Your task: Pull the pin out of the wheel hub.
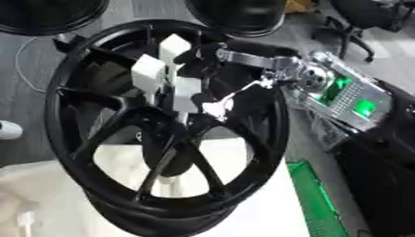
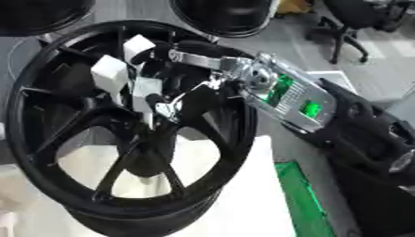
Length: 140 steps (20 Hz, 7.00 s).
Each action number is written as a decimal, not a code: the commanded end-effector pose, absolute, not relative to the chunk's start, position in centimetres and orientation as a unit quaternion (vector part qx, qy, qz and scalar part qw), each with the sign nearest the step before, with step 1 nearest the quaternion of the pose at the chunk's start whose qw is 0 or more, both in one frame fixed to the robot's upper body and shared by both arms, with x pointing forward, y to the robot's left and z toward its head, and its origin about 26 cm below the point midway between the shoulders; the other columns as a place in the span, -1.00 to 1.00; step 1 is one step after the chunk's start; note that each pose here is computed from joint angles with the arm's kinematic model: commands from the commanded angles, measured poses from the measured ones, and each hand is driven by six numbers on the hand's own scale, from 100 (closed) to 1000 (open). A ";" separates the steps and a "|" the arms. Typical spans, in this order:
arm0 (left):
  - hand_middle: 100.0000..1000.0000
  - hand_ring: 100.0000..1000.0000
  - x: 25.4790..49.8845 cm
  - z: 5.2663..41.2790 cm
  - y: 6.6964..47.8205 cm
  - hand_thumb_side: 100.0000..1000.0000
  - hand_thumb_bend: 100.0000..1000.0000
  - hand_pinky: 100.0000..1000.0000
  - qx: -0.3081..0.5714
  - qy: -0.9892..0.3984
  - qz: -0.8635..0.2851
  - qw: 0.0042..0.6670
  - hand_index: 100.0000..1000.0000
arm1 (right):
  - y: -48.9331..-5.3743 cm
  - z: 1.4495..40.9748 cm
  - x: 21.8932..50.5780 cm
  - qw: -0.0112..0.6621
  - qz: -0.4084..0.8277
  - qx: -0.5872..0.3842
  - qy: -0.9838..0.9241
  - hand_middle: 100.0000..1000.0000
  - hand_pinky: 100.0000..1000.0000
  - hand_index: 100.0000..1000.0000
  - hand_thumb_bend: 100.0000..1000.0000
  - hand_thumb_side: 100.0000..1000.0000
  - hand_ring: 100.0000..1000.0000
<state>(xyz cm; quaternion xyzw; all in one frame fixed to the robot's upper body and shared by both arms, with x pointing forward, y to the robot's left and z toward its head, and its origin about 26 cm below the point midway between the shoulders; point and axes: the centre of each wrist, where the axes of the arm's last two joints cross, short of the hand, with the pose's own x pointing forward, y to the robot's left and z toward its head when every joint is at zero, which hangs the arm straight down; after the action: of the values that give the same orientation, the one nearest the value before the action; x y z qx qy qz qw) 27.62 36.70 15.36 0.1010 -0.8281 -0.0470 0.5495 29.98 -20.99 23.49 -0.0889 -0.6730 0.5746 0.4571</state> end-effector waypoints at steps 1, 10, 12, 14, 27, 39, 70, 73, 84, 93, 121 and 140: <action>0.29 0.40 27.5 16.3 36.7 0.57 -1.00 0.08 0.105 -0.836 -0.055 0.536 0.37 | -21.2 24.2 29.8 0.446 0.571 -0.105 -0.681 0.59 0.68 0.86 -1.00 -0.63 1.00; 0.29 0.39 27.6 16.3 36.7 0.58 -1.00 0.08 0.106 -0.836 -0.056 0.536 0.37 | -21.1 24.1 29.8 0.449 0.568 -0.113 -0.681 0.61 0.69 0.88 -1.00 -0.63 1.00; 0.29 0.39 27.6 16.3 36.7 0.58 -1.00 0.08 0.106 -0.836 -0.056 0.536 0.37 | -21.1 24.1 29.8 0.449 0.564 -0.117 -0.684 0.64 0.69 0.88 -1.00 -0.64 1.00; 0.29 0.39 27.5 16.3 36.7 0.58 -1.00 0.08 0.106 -0.835 -0.057 0.536 0.37 | -21.2 24.2 29.8 0.449 0.561 -0.119 -0.685 0.64 0.69 0.88 -1.00 -0.64 1.00; 0.29 0.40 27.6 16.4 36.6 0.59 -1.00 0.08 0.106 -0.836 -0.061 0.535 0.37 | -21.1 23.8 29.8 0.453 0.568 -0.122 -0.677 0.62 0.69 0.87 -1.00 -0.62 0.98; 0.29 0.40 27.7 16.5 36.5 0.59 -1.00 0.08 0.107 -0.837 -0.064 0.532 0.37 | -21.0 23.4 29.7 0.463 0.577 -0.115 -0.663 0.53 0.68 0.86 -1.00 -0.53 0.93; 0.30 0.41 27.7 16.6 36.4 0.60 -1.00 0.08 0.105 -0.837 -0.068 0.532 0.37 | -21.0 22.7 29.6 0.491 0.582 -0.097 -0.641 -0.16 0.53 0.45 -1.00 -0.53 0.66; 0.30 0.41 27.7 16.5 36.4 0.59 -1.00 0.08 0.105 -0.837 -0.067 0.533 0.37 | -21.1 23.0 29.7 0.485 0.575 -0.089 -0.652 -0.31 0.41 0.28 -1.00 -0.66 0.44; 0.29 0.40 27.6 16.3 36.5 0.58 -1.00 0.08 0.103 -0.835 -0.065 0.537 0.36 | -22.7 24.8 30.0 0.486 0.493 -0.056 -0.720 -0.54 0.20 0.01 -1.00 -0.51 0.17; 0.29 0.40 27.4 16.0 36.7 0.57 -1.00 0.08 0.106 -0.834 -0.056 0.539 0.36 | -27.6 27.1 29.8 0.506 0.382 0.002 -0.773 -0.57 0.10 0.00 -1.00 -0.23 0.16; 0.30 0.40 27.3 16.1 36.8 0.50 -1.00 0.08 0.107 -0.851 -0.012 0.514 0.36 | -47.2 10.3 20.1 0.643 -0.143 -0.295 -0.692 -0.24 0.23 0.32 -1.00 -0.73 0.32; 0.30 0.40 27.8 16.2 36.1 0.52 -1.00 0.08 0.083 -0.849 -0.033 0.521 0.36 | -42.5 5.7 12.7 0.669 -0.269 -0.476 -0.503 0.66 0.63 0.82 -1.00 -0.91 1.00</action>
<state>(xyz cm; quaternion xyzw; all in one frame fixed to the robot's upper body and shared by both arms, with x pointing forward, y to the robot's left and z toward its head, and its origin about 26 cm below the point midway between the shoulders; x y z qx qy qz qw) 27.76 35.97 15.29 0.0813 -0.8431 -0.0227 0.5311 12.49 -42.71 4.77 -0.4601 -0.4991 -0.2770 0.6800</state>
